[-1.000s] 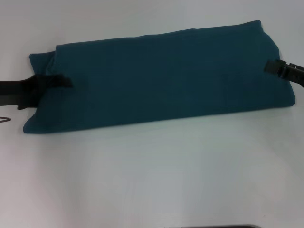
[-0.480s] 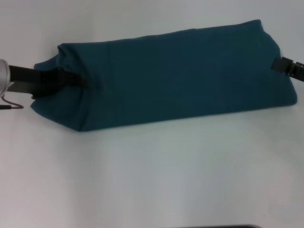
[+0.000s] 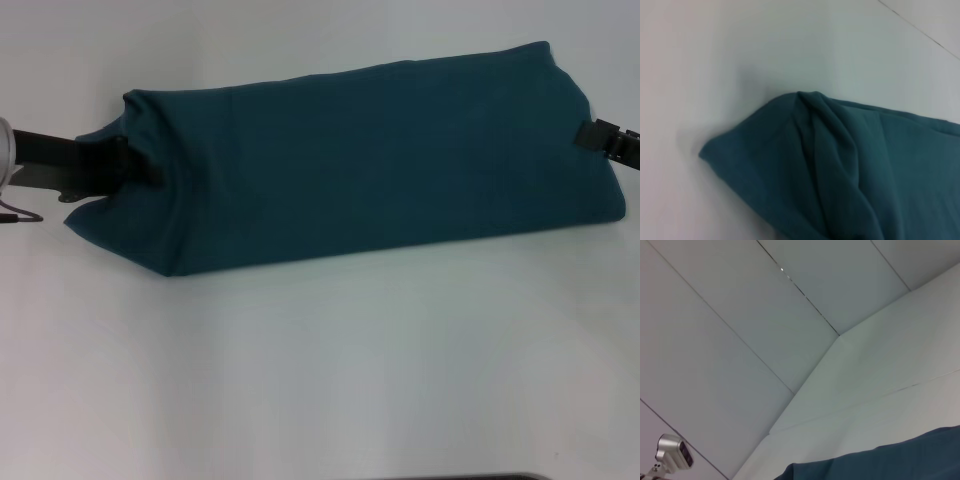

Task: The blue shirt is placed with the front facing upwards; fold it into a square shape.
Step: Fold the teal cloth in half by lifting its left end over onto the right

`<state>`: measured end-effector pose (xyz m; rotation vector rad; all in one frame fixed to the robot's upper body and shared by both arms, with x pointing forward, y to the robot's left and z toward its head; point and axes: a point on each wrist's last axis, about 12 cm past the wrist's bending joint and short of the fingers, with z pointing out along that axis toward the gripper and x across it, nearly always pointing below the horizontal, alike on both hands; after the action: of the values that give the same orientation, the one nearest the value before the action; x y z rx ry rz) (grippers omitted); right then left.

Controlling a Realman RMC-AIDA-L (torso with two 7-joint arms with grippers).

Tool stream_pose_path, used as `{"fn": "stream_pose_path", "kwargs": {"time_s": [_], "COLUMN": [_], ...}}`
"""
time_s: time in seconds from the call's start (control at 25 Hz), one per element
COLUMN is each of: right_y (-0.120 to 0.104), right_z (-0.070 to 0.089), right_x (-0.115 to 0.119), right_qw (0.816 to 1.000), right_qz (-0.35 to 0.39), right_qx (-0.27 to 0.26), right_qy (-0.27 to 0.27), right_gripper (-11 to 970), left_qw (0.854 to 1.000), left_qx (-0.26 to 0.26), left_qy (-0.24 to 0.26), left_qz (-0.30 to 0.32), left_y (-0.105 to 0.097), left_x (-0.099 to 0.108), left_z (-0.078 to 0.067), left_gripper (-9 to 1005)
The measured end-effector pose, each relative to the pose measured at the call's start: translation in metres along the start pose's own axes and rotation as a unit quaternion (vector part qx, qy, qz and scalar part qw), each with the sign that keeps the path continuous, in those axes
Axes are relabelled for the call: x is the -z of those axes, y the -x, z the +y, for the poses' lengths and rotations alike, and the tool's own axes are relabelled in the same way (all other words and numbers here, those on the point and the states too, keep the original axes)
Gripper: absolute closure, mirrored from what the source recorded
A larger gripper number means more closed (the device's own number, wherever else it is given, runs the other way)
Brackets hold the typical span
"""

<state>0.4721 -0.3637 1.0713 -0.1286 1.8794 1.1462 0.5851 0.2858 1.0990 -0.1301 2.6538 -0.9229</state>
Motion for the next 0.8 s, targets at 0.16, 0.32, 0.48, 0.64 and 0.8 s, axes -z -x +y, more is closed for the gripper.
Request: {"fn": "stream_pose_path", "kwargs": {"time_s": [0.16, 0.32, 0.48, 0.64, 0.8], "right_y": [0.0, 0.0, -0.001, -0.002, -0.001], "right_z": [0.0, 0.0, 0.0, -0.001, -0.001], "right_x": [0.0, 0.0, 0.001, 0.003, 0.003], "right_qw": [1.0, 1.0, 1.0, 1.0, 1.0], "right_qz": [0.0, 0.0, -0.001, -0.003, -0.007], "right_qx": [-0.001, -0.003, -0.005, -0.007, -0.007], "right_qy": [0.0, 0.0, -0.001, -0.004, -0.006], "right_gripper": [54, 54, 54, 54, 54], "left_qw": [1.0, 1.0, 1.0, 0.998, 0.997], "left_qx": [-0.001, 0.001, 0.017, 0.038, 0.052], "left_qy": [-0.002, 0.001, 0.004, 0.01, 0.022], "left_qz": [0.004, 0.004, -0.018, -0.039, -0.053], "left_y": [-0.001, -0.001, 0.002, 0.004, 0.008], "left_x": [0.0, 0.003, 0.017, 0.037, 0.054], "left_z": [0.0, 0.002, 0.013, 0.03, 0.044], "left_gripper": [857, 902, 912, 912, 911]}}
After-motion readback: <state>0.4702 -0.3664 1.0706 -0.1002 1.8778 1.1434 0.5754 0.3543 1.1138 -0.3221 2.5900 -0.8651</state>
